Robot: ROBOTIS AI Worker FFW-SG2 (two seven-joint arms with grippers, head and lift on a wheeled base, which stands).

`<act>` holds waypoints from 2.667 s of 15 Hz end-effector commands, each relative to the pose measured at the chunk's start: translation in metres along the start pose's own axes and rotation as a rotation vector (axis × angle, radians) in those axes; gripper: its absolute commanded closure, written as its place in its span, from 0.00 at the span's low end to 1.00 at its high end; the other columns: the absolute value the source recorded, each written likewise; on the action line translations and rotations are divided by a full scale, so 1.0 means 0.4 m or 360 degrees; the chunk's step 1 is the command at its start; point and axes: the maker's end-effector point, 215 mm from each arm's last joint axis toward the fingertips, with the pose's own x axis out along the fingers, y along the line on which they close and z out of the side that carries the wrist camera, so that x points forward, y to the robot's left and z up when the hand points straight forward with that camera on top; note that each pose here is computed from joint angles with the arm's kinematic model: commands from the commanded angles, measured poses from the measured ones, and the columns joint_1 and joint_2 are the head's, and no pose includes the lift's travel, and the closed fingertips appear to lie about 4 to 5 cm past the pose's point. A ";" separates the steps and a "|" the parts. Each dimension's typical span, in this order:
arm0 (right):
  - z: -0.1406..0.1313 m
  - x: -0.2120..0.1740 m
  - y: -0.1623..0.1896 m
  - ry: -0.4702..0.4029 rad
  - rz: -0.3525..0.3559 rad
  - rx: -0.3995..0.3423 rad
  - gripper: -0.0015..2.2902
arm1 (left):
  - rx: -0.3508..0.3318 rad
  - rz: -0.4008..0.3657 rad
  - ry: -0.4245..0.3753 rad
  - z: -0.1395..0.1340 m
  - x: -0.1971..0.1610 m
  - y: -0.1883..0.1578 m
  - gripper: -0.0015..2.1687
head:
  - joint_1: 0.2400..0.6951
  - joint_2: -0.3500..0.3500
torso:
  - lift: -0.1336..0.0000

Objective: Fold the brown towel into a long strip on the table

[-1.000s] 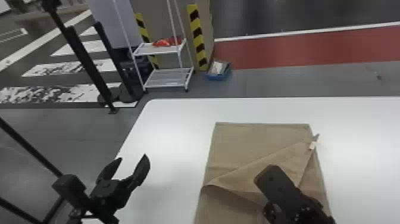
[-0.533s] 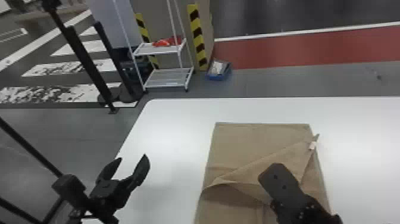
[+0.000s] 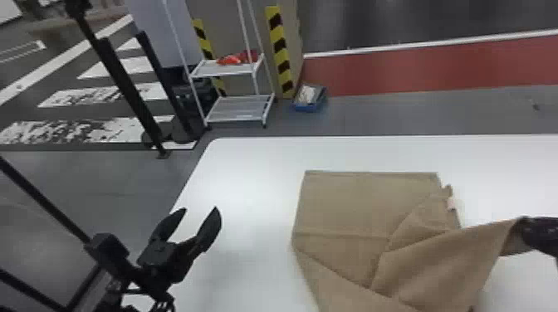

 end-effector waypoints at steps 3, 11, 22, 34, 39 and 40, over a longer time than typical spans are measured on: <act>-0.090 -0.093 -0.311 -0.0024 -0.0260 0.0248 0.88 | 0.0007 -0.0160 0.0121 -0.028 0.084 -0.119 0.04 | 1.00 0.73 | 0.09; -0.185 -0.302 -0.767 -0.0090 -0.0673 0.0548 0.88 | 0.0233 -0.0456 0.0408 -0.156 0.227 -0.424 0.04 | 1.00 0.07 | 0.09; -0.193 -0.322 -0.862 -0.0079 -0.0732 0.0614 0.88 | 0.0777 -0.0948 0.0630 -0.325 0.228 -0.569 0.07 | 1.00 0.00 | 0.09; -0.207 -0.268 -0.825 -0.0063 -0.0742 0.0735 0.88 | 0.1128 -0.1260 0.0612 -0.391 0.336 -0.629 0.20 | 1.00 0.00 | 0.09; -0.203 -0.263 -0.826 -0.0072 -0.0747 0.0754 0.88 | 0.1156 -0.1361 0.0653 -0.386 0.307 -0.601 0.28 | 1.00 0.00 | 0.09; -0.207 -0.258 -0.825 -0.0065 -0.0741 0.0762 0.88 | 0.1158 -0.1373 0.0656 -0.386 0.303 -0.600 0.42 | 1.00 0.00 | 0.09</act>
